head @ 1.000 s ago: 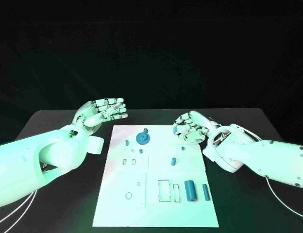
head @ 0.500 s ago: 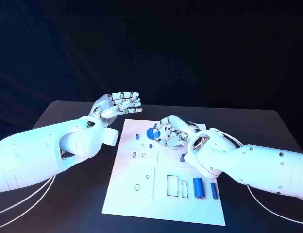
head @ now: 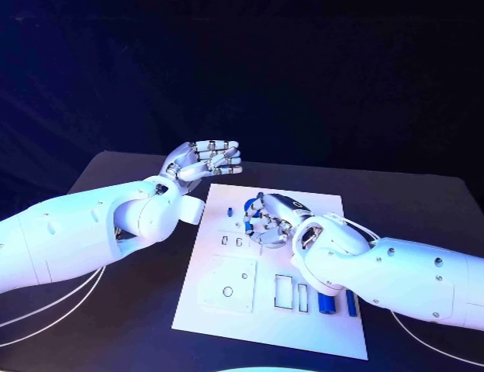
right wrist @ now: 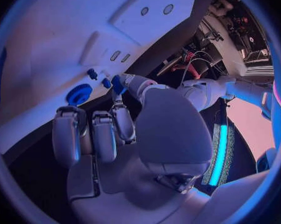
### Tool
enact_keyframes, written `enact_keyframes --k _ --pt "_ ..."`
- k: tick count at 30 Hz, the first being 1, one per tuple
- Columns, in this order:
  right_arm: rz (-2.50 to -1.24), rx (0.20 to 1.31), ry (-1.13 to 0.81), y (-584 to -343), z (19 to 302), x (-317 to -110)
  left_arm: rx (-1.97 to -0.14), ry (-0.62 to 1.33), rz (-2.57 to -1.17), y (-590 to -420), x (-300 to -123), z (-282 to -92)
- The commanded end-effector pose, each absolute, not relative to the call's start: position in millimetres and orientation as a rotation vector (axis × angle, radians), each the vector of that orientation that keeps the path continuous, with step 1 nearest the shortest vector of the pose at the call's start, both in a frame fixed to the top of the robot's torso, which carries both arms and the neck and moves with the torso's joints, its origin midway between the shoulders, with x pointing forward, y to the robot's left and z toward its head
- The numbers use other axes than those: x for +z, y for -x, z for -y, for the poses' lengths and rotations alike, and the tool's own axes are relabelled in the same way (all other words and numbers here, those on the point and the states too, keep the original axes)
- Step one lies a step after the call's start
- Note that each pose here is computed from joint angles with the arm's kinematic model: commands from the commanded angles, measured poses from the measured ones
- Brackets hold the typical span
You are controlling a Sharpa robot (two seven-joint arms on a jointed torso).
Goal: Assemble the parts on the task board
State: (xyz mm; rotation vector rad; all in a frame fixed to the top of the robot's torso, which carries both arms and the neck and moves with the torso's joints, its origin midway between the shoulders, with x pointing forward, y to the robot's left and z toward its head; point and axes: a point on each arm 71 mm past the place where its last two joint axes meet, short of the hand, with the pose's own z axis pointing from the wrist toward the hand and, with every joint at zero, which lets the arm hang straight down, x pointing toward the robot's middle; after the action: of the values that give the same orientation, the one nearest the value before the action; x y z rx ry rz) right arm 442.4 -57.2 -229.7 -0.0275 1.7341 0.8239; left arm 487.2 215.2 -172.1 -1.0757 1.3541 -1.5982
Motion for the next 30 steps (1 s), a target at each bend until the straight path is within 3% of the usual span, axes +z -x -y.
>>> enact_keyframes --k 1,30 --pt "-1.756 0.770 0.085 -439.6 53.6 -235.8 -1.624 1.074 -1.357 -486.5 -171.1 -212.2" --pt "-1.788 0.752 0.090 -433.2 49.0 -251.9 -1.608 1.077 -1.348 -487.9 -171.4 -218.1"
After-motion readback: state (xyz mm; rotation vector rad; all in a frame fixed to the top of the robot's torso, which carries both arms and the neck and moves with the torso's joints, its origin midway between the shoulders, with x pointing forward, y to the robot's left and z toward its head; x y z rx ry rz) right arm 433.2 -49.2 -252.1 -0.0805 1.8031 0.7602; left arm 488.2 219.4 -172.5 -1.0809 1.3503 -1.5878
